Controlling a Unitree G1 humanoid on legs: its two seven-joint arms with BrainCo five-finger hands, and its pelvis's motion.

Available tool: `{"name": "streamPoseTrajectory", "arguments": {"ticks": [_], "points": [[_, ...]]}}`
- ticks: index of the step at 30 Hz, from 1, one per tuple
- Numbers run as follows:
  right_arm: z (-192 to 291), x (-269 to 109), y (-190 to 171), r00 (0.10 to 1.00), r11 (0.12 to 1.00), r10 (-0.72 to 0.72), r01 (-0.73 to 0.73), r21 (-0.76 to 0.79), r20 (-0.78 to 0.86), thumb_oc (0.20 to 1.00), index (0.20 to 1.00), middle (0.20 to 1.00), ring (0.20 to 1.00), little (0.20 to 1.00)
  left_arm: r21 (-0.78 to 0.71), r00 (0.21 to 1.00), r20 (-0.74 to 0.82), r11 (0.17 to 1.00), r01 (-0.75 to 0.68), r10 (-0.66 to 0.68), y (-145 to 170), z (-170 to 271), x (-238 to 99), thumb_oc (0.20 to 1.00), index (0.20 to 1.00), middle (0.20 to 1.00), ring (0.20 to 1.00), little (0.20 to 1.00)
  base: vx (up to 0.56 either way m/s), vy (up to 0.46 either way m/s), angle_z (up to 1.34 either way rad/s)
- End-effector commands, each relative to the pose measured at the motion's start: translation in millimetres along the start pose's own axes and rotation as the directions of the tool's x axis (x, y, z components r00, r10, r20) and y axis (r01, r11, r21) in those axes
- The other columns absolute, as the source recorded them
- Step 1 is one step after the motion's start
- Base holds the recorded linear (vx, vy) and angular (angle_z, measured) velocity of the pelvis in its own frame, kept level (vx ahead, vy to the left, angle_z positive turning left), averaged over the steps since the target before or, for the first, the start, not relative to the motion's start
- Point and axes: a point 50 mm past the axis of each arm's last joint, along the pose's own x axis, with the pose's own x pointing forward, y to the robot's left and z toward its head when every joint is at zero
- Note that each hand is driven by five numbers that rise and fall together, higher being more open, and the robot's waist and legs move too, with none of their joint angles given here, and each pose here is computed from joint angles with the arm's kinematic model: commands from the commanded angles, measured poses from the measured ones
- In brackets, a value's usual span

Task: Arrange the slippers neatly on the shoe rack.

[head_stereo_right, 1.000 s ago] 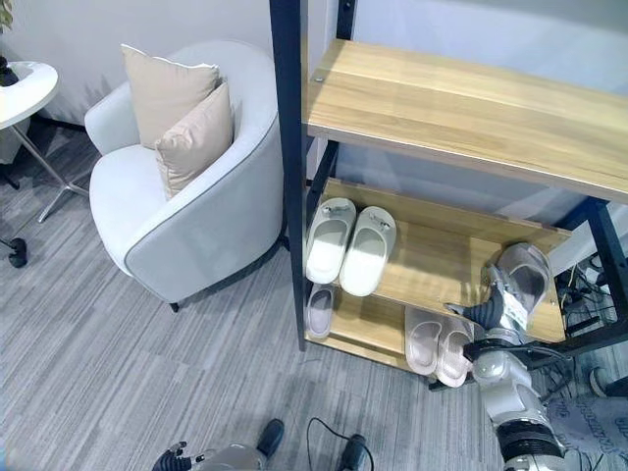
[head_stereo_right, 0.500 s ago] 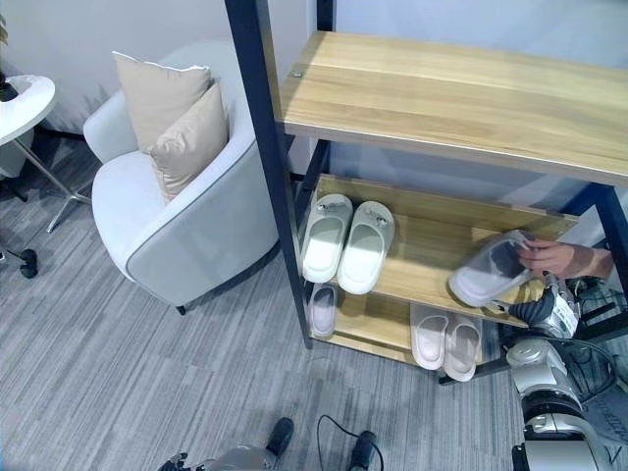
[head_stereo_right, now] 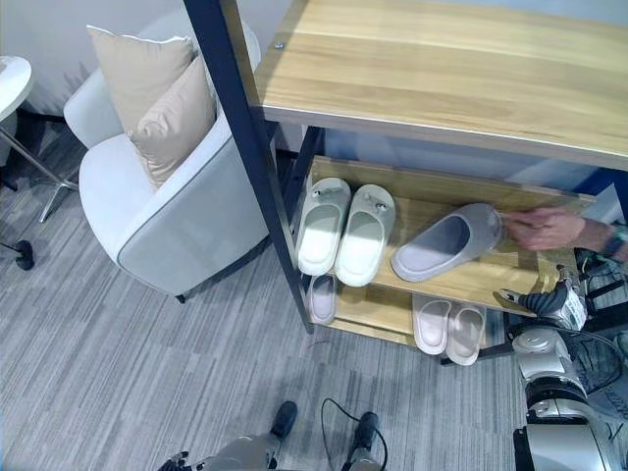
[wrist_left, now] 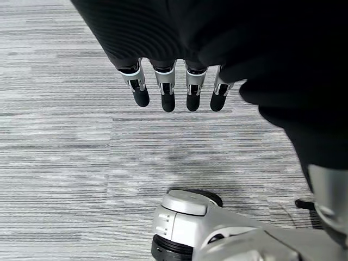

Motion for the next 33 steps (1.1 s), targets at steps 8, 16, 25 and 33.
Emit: {"name": "streamPoseTrajectory", "arguments": {"ticks": [8,16,25,33], "points": [[34,2,-7,0.99,0.989,-0.05,0.031,0.142,0.135,1.0,1.0,1.0,1.0,1.0,0.015,0.995,-0.073,0.998,0.063,-0.062,-20,-11,-3,1.0,1.0,1.0,1.0,1.0,0.01,0.001,-0.02],[45,-14,9,0.975,0.98,-0.001,-0.043,0.195,0.22,1.0,1.0,1.0,1.0,1.0,0.007,0.995,-0.088,0.999,0.051,-0.05,-13,-14,-2,1.0,1.0,1.0,1.0,1.0,0.02,0.007,0.03],[74,-2,4,0.964,0.981,-0.023,-0.029,0.192,0.265,1.0,1.0,1.0,1.0,1.0,0.042,0.997,-0.057,0.997,0.062,-0.06,-13,-8,-1,1.0,1.0,1.0,1.0,1.0,0.01,0.021,0.06],[95,13,-5,0.966,0.989,-0.033,-0.006,0.149,0.258,1.0,1.0,1.0,1.0,1.0,0.031,0.998,-0.033,0.998,0.058,-0.057,-11,1,1,1.0,1.0,1.0,1.0,1.0,-0.01,0.023,0.03]]}}
